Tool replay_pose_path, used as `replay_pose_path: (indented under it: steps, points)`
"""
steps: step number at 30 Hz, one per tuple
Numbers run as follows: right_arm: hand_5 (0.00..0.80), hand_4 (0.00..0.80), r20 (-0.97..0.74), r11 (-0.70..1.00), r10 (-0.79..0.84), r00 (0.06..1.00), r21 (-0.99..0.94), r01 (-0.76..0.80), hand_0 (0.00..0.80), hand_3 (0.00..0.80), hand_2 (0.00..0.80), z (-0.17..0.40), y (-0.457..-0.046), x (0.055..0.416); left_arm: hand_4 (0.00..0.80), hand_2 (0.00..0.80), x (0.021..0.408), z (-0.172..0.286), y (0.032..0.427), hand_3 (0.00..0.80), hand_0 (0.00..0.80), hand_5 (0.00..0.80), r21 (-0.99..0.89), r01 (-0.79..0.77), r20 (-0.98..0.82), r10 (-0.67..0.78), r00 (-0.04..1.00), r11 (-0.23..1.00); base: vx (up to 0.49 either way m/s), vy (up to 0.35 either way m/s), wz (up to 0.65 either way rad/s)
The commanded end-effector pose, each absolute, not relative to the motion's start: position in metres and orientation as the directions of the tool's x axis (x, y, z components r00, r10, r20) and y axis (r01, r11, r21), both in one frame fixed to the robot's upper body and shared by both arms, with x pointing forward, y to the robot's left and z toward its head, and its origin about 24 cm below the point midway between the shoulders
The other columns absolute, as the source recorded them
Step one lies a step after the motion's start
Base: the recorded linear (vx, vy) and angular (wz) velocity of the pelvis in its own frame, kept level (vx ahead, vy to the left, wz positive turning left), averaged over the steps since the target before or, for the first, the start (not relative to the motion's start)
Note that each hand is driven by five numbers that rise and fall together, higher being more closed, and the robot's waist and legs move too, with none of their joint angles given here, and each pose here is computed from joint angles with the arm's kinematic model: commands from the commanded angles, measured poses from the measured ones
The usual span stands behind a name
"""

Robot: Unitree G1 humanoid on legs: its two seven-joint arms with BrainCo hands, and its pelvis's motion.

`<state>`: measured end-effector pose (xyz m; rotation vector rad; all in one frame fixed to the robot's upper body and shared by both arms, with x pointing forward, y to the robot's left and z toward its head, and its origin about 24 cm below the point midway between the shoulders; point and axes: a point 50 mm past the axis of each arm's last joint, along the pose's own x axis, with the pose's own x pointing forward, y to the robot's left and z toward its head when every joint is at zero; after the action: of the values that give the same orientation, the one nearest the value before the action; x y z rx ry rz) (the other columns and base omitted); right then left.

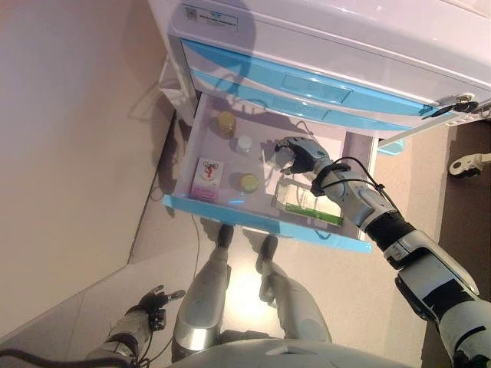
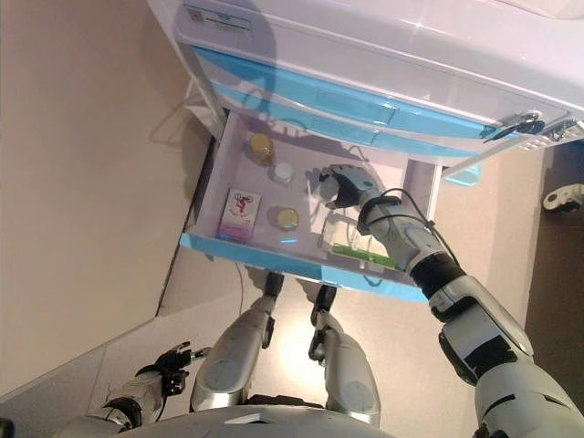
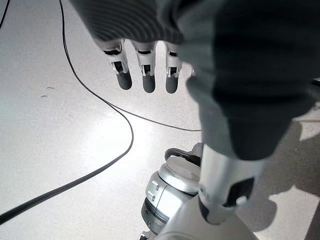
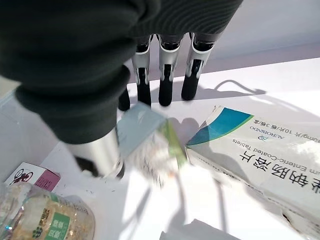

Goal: Open the drawer and pick up the medicine

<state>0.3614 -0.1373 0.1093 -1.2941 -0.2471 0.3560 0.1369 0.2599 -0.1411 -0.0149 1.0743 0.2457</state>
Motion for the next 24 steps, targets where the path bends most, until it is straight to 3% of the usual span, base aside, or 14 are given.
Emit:
replay_pose_path:
  steps: [1,2,5,9,16,17,18,19,20,24]
  points:
    - [0.571,0.571,0.079,0.237,0.468,0.88,-0.971,-0.039,0.571,0.571,0.571,0.1284,-0.1161,0.3604,0.0,0.0,0.1212,-0.1476,0.2562,0.0,0.0,0.0,0.125,-0.169,-0.898,0.184,0.401,0.978,0.0,0.0,0.0]
    - [0.634,0.634,0.085,0.243,0.466,0.881,-0.969,-0.035,0.634,0.634,0.634,0.1288,-0.1166,0.3602,0.0,0.0,0.121,-0.1477,0.2562,0.0,0.0,0.0,0.125,-0.168,-0.898,0.183,0.401,0.978,0.0,0.0,0.0]
    - [0.725,0.725,0.097,0.26,0.459,0.883,-0.965,-0.03,0.725,0.725,0.725,0.1307,-0.118,0.3601,0.0,0.0,0.121,-0.1474,0.2569,0.0,0.0,0.0,0.124,-0.169,-0.897,0.183,0.402,0.978,0.0,0.0,0.0]
    - [0.8,0.8,0.108,0.271,0.451,0.886,-0.962,-0.021,0.8,0.8,0.8,0.1317,-0.1181,0.3603,0.0,0.0,0.1228,-0.147,0.2564,0.0,0.0,0.0,0.124,-0.17,-0.896,0.184,0.405,0.978,0.0,0.0,0.0]
    - [0.8,0.8,0.123,0.274,0.436,0.891,-0.962,-0.001,0.8,0.8,0.8,0.1332,-0.1246,0.361,0.0,0.0,0.1244,-0.146,0.2578,0.0,0.0,0.0,0.124,-0.173,-0.892,0.186,0.411,0.977,0.0,0.0,0.0]
    - [0.769,0.769,0.124,0.274,0.436,0.892,-0.962,-0.001,0.769,0.769,0.769,0.1332,-0.1249,0.3611,0.0,0.0,0.1246,-0.146,0.2579,0.0,0.0,0.0,0.124,-0.174,-0.892,0.187,0.412,0.977,0.0,0.0,0.0]
    - [0.502,0.502,0.128,0.278,0.434,0.892,-0.96,0.003,0.502,0.502,0.502,0.1332,-0.1253,0.3611,0.0,0.0,0.1246,-0.1459,0.2581,0.0,0.0,0.0,0.125,-0.174,-0.891,0.187,0.413,0.977,0.0,0.0,0.0]
    - [0.157,0.157,0.13,0.28,0.433,0.892,-0.96,0.005,0.157,0.157,0.157,0.1336,-0.1254,0.3611,0.0,0.0,0.1249,-0.1457,0.2582,0.0,0.0,0.0,0.125,-0.174,-0.891,0.188,0.414,0.977,0.0,0.0,0.0]
    - [0.0,0.0,0.131,0.282,0.433,0.892,-0.96,0.005,0.0,0.0,0.0,0.134,-0.1254,0.3611,0.0,0.0,0.1253,-0.1456,0.2583,0.0,0.0,0.0,0.125,-0.174,-0.89,0.188,0.415,0.977,0.0,0.0,0.0]
    - [0.0,0.0,0.15,0.3,0.44,0.886,-0.954,0.012,0.0,0.0,0.0,0.1344,-0.1236,0.3593,0.0,0.0,0.1253,-0.1458,0.2574,0.0,0.0,0.0,0.123,-0.177,-0.89,0.187,0.416,0.977,0.0,0.0,0.0]
